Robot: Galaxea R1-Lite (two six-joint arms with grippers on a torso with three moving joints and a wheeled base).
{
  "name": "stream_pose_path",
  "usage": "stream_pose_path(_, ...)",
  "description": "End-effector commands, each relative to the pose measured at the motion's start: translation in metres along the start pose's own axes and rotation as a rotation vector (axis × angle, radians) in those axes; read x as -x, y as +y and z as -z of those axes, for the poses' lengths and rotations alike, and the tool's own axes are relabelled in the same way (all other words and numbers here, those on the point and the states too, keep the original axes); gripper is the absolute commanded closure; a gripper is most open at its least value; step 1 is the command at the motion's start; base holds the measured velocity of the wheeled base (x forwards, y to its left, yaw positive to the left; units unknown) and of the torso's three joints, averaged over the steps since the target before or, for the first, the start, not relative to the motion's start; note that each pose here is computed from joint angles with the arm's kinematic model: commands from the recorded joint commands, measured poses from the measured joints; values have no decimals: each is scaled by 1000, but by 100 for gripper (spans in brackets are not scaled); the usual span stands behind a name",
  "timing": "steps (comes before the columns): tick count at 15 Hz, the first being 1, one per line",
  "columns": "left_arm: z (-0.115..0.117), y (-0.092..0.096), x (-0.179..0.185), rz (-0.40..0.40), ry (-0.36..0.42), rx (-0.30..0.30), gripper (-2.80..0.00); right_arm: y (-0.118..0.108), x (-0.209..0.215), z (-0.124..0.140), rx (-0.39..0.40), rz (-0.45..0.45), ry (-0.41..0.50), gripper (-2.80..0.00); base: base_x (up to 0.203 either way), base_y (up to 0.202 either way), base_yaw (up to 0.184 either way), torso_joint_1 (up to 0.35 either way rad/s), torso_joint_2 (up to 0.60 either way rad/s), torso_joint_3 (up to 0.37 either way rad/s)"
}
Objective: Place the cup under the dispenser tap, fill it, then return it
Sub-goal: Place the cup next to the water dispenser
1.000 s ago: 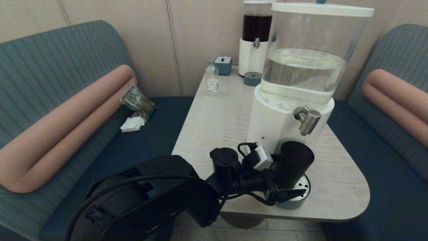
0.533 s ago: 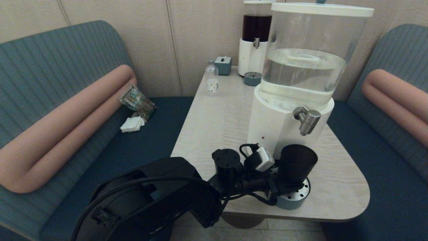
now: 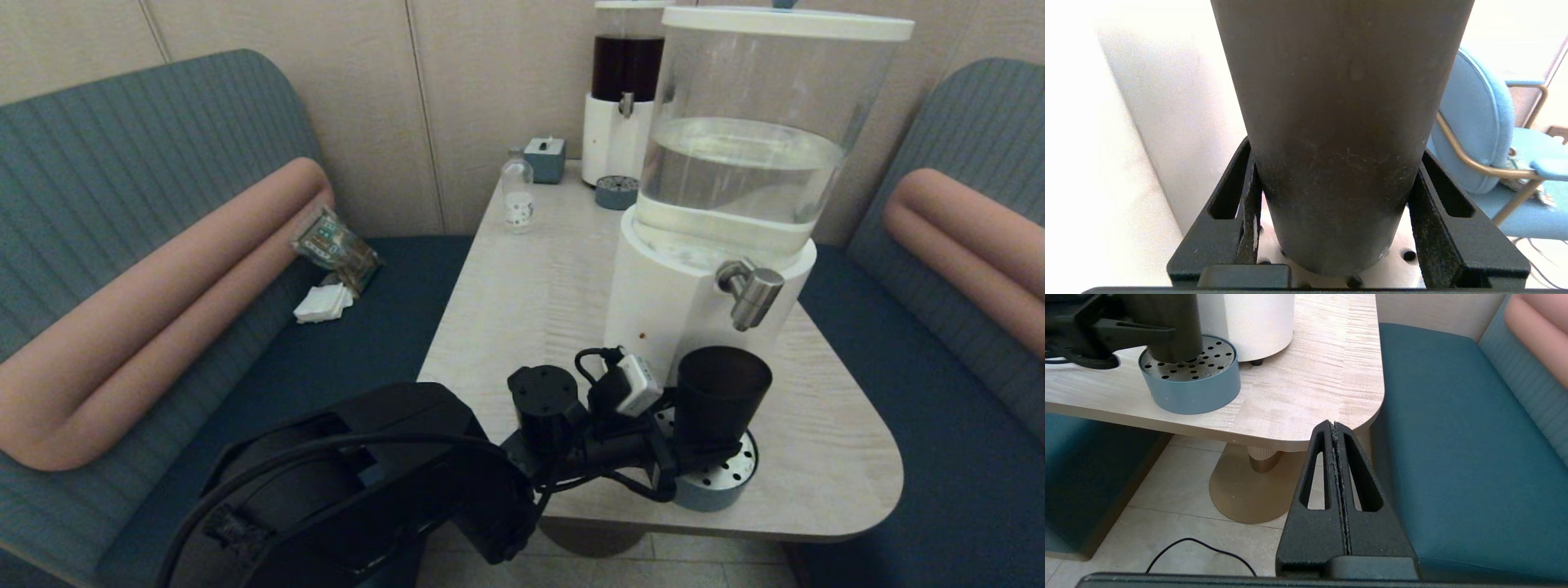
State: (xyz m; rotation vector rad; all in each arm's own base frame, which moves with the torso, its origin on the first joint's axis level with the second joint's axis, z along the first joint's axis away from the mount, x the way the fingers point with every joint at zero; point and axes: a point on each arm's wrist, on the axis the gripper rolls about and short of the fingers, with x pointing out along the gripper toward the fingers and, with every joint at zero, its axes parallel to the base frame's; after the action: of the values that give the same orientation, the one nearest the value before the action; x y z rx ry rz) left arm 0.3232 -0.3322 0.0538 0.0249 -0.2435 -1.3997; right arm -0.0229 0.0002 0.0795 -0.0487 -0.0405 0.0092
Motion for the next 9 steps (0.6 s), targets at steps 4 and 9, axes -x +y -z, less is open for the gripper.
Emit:
stream_pose_path(4, -14, -10, 23, -15, 32, 22, 0, 0, -1, 4, 0, -1, 14, 0, 0, 0, 0, 0, 0, 0)
stream_pose_path(9, -42, 11, 76, -150, 65, 36, 0, 0, -1, 4, 0, -2, 14, 0, 0, 0, 0, 0, 0, 0)
